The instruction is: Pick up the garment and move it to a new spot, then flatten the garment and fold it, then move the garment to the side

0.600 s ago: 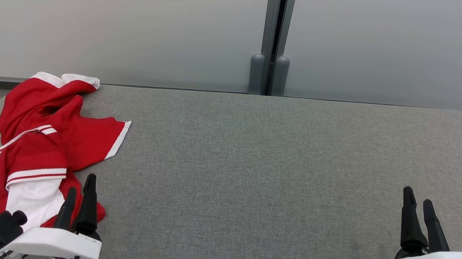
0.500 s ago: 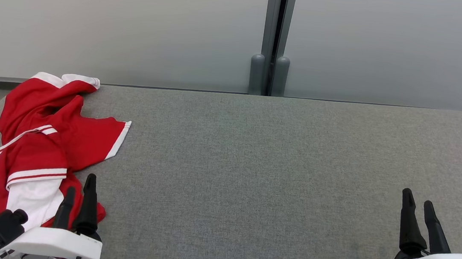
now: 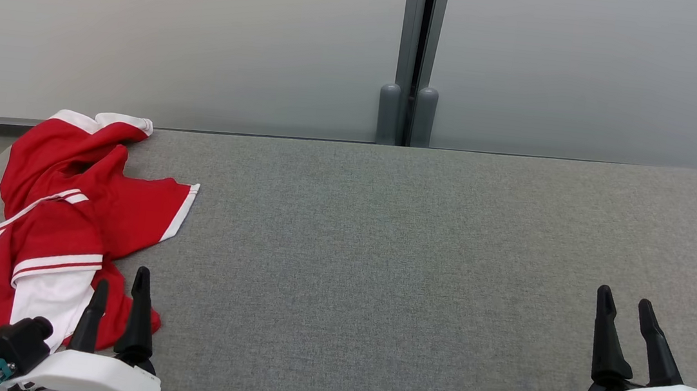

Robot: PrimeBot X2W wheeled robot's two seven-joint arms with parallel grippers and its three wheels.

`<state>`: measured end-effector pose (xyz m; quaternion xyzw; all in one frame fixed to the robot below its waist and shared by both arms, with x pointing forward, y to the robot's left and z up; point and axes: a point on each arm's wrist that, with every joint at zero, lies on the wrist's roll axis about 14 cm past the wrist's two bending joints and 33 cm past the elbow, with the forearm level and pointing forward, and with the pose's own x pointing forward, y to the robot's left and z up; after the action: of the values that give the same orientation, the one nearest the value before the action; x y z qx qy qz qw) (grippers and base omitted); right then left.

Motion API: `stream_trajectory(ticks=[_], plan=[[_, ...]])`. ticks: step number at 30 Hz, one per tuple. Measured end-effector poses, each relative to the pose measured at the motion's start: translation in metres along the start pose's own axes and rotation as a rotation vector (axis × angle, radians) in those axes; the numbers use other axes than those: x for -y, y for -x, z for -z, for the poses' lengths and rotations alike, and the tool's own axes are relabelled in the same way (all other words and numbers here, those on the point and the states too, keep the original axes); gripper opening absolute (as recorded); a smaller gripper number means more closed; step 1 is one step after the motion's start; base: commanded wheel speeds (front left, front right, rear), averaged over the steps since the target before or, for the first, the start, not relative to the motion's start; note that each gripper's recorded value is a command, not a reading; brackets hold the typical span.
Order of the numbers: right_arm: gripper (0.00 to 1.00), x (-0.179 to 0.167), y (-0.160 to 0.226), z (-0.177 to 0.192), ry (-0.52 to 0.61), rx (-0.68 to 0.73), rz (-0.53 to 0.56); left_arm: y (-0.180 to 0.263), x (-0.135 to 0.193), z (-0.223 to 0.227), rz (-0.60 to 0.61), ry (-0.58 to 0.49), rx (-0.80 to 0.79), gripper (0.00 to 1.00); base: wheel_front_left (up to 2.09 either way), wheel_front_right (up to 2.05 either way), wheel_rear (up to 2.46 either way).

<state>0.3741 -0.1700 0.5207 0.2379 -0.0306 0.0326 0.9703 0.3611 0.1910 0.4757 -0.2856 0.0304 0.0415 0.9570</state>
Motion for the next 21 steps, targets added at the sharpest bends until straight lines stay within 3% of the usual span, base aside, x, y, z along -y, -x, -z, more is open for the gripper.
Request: stream_trajectory(ticks=[21], plan=[[1.00,-0.0102,0.0014,-0.0030,0.206,0.028,-0.050,0.0027,0.0002,-0.0037,0.041,-0.235,0.026,1.00,0.00,0.00,0.00]])
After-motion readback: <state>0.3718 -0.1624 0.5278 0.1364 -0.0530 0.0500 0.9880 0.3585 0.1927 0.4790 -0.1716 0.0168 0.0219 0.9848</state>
